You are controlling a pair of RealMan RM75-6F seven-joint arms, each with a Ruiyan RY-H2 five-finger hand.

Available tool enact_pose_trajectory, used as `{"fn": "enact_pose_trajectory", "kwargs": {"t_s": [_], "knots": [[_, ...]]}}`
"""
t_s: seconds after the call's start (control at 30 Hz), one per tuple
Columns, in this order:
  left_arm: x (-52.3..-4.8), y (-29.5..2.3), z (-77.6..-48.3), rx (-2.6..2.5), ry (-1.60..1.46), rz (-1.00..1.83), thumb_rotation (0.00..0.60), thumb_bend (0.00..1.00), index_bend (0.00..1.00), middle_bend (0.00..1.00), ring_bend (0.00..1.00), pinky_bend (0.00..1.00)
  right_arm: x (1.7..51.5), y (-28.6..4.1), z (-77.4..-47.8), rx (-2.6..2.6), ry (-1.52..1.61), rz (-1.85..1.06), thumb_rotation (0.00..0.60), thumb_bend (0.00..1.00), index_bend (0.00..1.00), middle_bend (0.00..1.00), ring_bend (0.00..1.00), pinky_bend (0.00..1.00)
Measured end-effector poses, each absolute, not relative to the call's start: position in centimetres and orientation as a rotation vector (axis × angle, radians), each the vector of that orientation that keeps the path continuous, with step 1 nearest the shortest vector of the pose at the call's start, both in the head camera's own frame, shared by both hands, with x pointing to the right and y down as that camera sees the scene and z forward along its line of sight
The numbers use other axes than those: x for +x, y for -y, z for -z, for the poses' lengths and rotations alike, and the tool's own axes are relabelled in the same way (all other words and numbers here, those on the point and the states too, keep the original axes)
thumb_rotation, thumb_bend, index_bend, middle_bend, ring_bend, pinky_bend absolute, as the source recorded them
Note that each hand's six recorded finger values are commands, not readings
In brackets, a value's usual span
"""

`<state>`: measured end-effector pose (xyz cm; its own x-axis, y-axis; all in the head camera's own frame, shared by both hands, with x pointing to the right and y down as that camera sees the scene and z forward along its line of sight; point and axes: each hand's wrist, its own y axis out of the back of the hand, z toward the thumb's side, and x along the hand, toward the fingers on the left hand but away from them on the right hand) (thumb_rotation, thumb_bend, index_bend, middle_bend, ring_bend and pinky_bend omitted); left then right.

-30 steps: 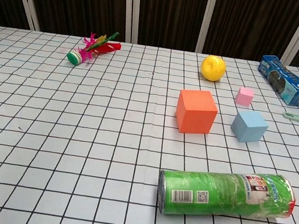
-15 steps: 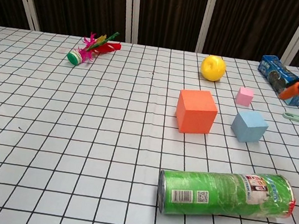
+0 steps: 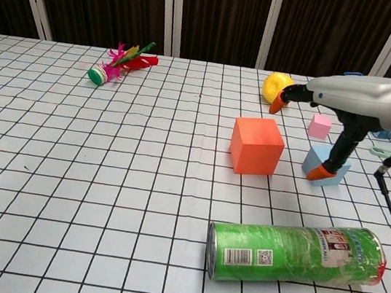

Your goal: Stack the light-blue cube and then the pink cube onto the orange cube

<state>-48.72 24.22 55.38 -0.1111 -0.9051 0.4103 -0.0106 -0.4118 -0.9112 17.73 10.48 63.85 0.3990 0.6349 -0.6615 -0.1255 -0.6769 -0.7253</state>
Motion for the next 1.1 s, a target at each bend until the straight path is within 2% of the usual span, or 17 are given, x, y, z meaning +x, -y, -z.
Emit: {"fn": "enact_pose_trajectory", "kwargs": {"t_s": [0.33,0.57,0.7,0.9,1.1], "knots": [[-49.3,-24.2,-55.2,-1.4,-1.064,1.644,0.6,0.2,0.13,0.02,0.0,0.02,18.9,-7.7,-66.0,-1.743,0.37,-1.424,0.6,0.17,0.24,0.08,0.06,0.13],[-49.4,-24.2,-55.3,-1.381,-1.059,1.66,0.6,0.2,0.13,0.02,0.0,0.02,21.4,-7.6,-67.8,-1.718,0.339,-1.497,0.6,0.17,0.25,0.08,0.06,0.13],[-49.3,-24.1,-55.6,-1.38,-1.046,1.672,0.6,0.2,0.13,0.02,0.0,0.02,22.6,-7.9,-68.3,-1.725,0.336,-1.524,0.6,0.17,0.29,0.08,0.06,0.13],[-48.9,-24.3,-55.9,-1.389,-1.03,1.678,0.6,0.2,0.13,0.02,0.0,0.02,23.7,-7.7,-69.0,-1.724,0.352,-1.533,0.6,0.29,0.36,0.08,0.07,0.13],[-49.0,-24.3,-55.8,-1.379,-1.035,1.683,0.6,0.2,0.13,0.02,0.0,0.02,23.5,-7.2,-69.6,-1.738,0.378,-1.51,0.6,0.29,0.36,0.08,0.07,0.13]]}}
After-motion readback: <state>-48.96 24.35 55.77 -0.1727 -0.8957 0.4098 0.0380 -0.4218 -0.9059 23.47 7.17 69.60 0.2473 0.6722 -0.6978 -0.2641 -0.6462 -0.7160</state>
